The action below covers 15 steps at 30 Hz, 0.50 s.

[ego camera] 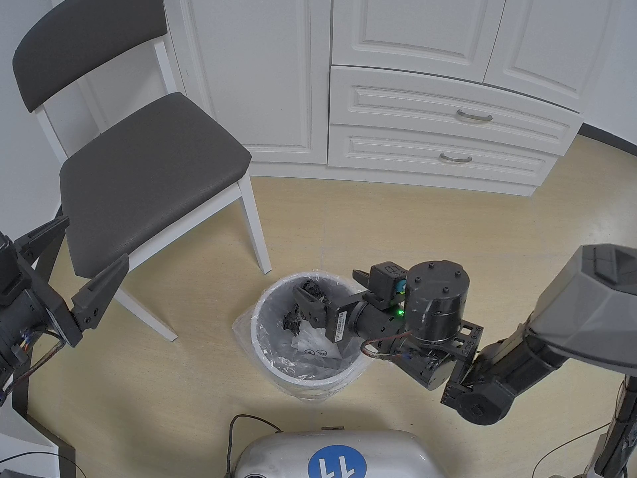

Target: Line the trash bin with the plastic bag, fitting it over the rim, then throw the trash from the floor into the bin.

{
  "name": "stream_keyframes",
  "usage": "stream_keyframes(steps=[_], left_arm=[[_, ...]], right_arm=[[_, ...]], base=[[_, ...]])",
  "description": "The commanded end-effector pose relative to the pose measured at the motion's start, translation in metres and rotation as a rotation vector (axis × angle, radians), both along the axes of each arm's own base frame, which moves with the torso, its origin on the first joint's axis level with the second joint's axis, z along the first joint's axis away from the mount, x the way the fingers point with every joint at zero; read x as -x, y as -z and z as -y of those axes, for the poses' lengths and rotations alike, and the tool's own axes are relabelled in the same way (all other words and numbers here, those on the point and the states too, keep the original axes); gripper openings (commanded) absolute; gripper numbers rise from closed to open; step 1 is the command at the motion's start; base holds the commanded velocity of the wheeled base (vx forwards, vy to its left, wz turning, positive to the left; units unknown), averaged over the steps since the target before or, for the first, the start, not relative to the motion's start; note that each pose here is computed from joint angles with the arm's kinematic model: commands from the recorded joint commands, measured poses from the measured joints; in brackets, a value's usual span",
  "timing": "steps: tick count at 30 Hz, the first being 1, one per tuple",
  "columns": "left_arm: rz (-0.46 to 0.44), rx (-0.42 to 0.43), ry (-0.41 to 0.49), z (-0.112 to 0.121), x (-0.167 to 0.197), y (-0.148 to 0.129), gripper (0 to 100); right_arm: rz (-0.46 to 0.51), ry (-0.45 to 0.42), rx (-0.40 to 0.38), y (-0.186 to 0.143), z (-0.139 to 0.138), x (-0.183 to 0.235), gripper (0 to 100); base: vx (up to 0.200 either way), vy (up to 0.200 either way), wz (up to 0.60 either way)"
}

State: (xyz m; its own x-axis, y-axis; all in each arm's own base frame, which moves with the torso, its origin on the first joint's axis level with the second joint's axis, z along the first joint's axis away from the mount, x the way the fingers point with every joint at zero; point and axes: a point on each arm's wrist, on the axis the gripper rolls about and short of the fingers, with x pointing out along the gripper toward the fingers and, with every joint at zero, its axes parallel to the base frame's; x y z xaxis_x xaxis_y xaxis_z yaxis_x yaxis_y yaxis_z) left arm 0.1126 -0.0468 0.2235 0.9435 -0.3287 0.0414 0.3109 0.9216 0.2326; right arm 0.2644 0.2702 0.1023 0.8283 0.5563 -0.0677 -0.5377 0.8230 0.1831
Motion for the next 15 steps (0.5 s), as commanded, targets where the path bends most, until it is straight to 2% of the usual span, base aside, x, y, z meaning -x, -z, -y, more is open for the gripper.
stream_keyframes(steps=[1, 9, 12, 15], left_arm=[[-0.004, -0.002, 0.001, 0.000, 0.000, 0.001, 100], [-0.022, -0.013, 0.001, 0.001, -0.001, 0.005, 100], [-0.040, -0.019, -0.001, 0.001, -0.003, 0.009, 100], [-0.089, -0.029, -0.006, 0.004, -0.010, 0.017, 100]], right_arm=[[0.010, 0.030, 0.000, -0.037, 0.014, 0.012, 100], [-0.138, 0.054, 0.160, -0.046, 0.034, 0.025, 100], [-0.147, 0.123, 0.210, -0.045, 0.040, 0.023, 100], [-0.107, 0.253, 0.289, -0.046, 0.053, 0.016, 100]], base=[[0.000, 0.000, 0.00], [0.000, 0.000, 0.00], [0.000, 0.000, 0.00], [0.000, 0.000, 0.00]])
